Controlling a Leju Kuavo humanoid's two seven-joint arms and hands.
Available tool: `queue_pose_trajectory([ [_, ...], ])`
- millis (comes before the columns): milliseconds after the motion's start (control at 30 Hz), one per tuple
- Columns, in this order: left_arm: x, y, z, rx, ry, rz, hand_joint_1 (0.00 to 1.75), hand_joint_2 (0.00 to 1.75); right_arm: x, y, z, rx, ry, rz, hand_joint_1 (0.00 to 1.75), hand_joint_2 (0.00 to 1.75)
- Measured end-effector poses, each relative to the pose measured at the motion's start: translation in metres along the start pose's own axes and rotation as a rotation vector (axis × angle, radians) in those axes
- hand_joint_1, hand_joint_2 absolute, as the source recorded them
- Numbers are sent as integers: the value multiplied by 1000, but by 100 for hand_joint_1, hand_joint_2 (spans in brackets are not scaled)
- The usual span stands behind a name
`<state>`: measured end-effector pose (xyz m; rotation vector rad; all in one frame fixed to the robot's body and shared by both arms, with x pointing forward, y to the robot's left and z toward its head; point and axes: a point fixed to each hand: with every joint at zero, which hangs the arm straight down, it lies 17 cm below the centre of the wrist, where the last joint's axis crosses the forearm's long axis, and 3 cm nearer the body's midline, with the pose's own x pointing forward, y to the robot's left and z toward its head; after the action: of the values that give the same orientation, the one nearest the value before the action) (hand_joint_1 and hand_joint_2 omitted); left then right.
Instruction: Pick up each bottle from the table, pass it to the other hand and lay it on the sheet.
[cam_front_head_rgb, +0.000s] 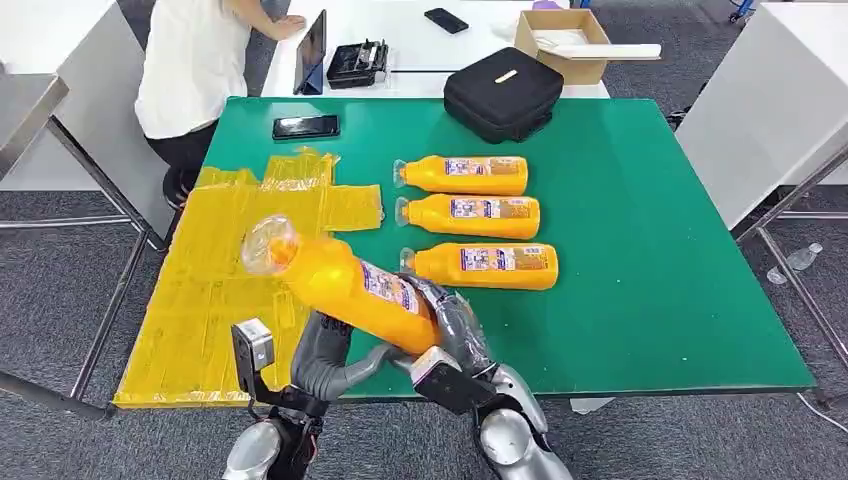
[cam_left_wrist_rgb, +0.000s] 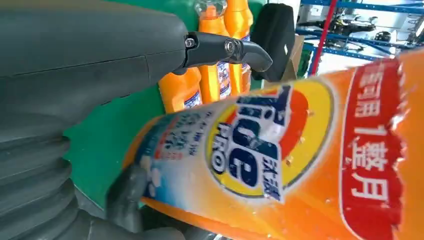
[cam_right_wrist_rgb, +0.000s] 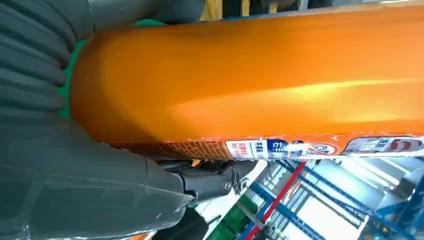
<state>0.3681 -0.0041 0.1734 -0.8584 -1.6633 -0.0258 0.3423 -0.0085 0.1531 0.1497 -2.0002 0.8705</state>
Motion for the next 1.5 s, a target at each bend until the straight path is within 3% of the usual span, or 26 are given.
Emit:
queue_pose_trajectory([
  [800,59,-12,-4,-51,-176,162,0,175,-14,22,12,31,44,-15,175,175],
  [833,62,-12,-4,-50,-184,169,175,175,-15,23,13,34,49,-13,175,175],
  [1500,51,-10,-7,-33,-150,89,175,175,-28,34,20,65,74,14,175,175],
])
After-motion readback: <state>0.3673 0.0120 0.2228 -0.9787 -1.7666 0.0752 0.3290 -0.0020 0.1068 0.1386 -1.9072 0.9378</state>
